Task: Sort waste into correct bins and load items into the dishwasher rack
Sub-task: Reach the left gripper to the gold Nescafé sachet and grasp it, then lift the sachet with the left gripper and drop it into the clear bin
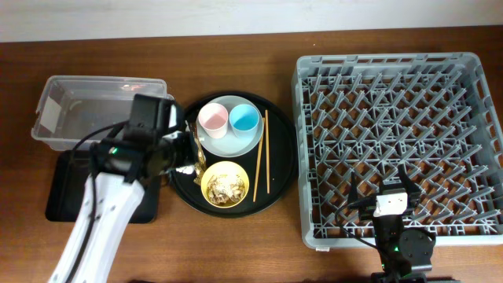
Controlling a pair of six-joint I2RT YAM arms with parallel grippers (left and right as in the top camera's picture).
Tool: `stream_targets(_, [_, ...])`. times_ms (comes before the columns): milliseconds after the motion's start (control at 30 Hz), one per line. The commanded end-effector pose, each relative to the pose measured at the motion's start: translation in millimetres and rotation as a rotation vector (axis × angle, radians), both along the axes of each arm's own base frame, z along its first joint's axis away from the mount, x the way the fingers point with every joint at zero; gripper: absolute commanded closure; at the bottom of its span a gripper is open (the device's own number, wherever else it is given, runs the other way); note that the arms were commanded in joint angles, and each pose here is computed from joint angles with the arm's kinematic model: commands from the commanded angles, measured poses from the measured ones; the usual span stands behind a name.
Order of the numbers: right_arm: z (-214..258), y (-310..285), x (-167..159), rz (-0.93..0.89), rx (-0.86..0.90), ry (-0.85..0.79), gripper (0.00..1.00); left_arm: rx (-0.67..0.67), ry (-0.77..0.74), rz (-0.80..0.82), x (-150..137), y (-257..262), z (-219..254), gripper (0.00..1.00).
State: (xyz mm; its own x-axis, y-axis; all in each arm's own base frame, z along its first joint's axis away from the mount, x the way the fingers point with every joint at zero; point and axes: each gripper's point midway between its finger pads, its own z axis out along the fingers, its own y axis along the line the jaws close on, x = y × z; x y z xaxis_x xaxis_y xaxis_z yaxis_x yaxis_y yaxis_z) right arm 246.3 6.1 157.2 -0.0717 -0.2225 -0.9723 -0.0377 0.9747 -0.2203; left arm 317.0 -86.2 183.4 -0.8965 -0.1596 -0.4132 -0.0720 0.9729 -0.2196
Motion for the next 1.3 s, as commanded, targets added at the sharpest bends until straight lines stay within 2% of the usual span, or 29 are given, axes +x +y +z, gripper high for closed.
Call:
stream_targets(0, [-2.8, 1.7, -0.2, 0.008, -0.007, 0.006, 0.02, 0.073, 0.076, 0.036, 17.8, 2.5, -40.7, 0.51])
stream_targets(133, [-2.8, 1.7, -0.2, 0.008, -0.007, 0.006, 0.02, 0.094, 0.155, 0.034, 32.9, -1.3, -83.6, 0.51])
stream_targets(300, [-2.8, 1.7, -0.2, 0.008, -0.007, 0.006, 0.02, 0.120, 0.249, 0.031, 31.8, -1.0, -119.5, 0.51])
stream_targets(700, [-2.8, 1.7, -0.2, 0.008, -0.007, 0.006, 0.02, 0.123, 0.255, 0.032, 31.1, -0.6, -120.9, 0.46])
stream_targets(1000, [-2.8, 1.7, -0.2, 0.008, -0.007, 0.006, 0.02, 0.180, 0.242, 0.053, 33.2, 10.0, -120.6, 0.43])
stream_targets(1067, [-2.8, 1.7, -0.2, 0.008, -0.007, 0.006, 0.02, 0.202, 0.214, 0.065, 39.5, 13.6, -119.1, 0.48])
stream_targets(1167, [-2.8, 1.7, -0.2, 0.008, -0.007, 0.006, 0.02, 0.195, 0.215, 0.056, 37.5, 9.7, -123.0, 0.67])
stream_targets(1267, [-2.8, 1.7, -0.2, 0.008, -0.007, 0.006, 0.02, 0.209, 0.218, 0.033, 28.8, 3.9, -138.5, 0.70])
